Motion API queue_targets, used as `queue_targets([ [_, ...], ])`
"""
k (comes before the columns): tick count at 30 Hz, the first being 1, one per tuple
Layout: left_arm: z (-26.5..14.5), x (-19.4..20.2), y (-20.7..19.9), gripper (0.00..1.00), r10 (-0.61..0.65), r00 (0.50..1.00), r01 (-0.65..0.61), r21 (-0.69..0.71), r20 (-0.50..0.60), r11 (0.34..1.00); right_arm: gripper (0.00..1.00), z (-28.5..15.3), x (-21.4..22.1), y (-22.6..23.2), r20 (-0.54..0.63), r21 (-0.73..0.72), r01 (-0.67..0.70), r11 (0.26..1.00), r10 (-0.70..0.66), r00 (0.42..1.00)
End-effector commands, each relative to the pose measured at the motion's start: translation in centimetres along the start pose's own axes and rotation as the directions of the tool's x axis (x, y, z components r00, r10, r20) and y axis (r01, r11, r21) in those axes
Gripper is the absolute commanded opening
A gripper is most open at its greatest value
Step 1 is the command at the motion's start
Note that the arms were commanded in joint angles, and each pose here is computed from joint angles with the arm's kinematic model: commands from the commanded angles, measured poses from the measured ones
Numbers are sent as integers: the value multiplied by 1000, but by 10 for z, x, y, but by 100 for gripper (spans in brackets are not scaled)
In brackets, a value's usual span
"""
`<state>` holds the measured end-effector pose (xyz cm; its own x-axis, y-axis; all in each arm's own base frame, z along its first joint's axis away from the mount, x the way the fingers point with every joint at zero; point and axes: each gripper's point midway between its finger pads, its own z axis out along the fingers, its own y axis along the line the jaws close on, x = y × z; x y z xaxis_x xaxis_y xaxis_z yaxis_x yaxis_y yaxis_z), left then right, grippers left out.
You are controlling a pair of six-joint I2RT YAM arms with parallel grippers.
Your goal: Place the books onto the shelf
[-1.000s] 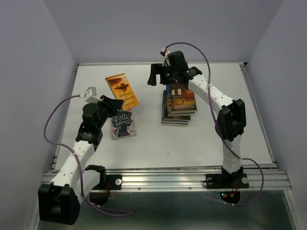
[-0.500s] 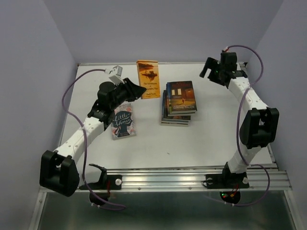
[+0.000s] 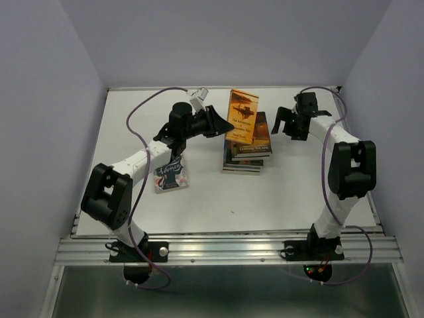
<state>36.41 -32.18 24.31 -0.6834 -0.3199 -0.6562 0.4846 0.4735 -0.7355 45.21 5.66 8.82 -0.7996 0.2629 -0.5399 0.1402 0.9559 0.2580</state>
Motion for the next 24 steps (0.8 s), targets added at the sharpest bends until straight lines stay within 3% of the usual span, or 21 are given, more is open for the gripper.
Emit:
queue_targets([
  [1, 2, -41, -62, 0, 58, 993, -78, 190, 105, 979, 100, 9, 9, 9, -7, -33, 46, 998, -46, 999],
  [13, 24, -25, -57, 0, -3, 1000, -3, 222, 26, 975, 100, 4, 42, 42, -59, -113, 95, 989, -102, 993],
  [20, 31, -16, -47, 0, -38, 999, 40, 214, -12, 976, 100, 0, 38, 37, -33, -78, 75, 994, -78, 996],
  [24, 36, -3, -34, 0, -74, 996, 82, 192, -46, 978, 100, -3, 43, 56, -46, -170, 71, 983, -80, 996],
])
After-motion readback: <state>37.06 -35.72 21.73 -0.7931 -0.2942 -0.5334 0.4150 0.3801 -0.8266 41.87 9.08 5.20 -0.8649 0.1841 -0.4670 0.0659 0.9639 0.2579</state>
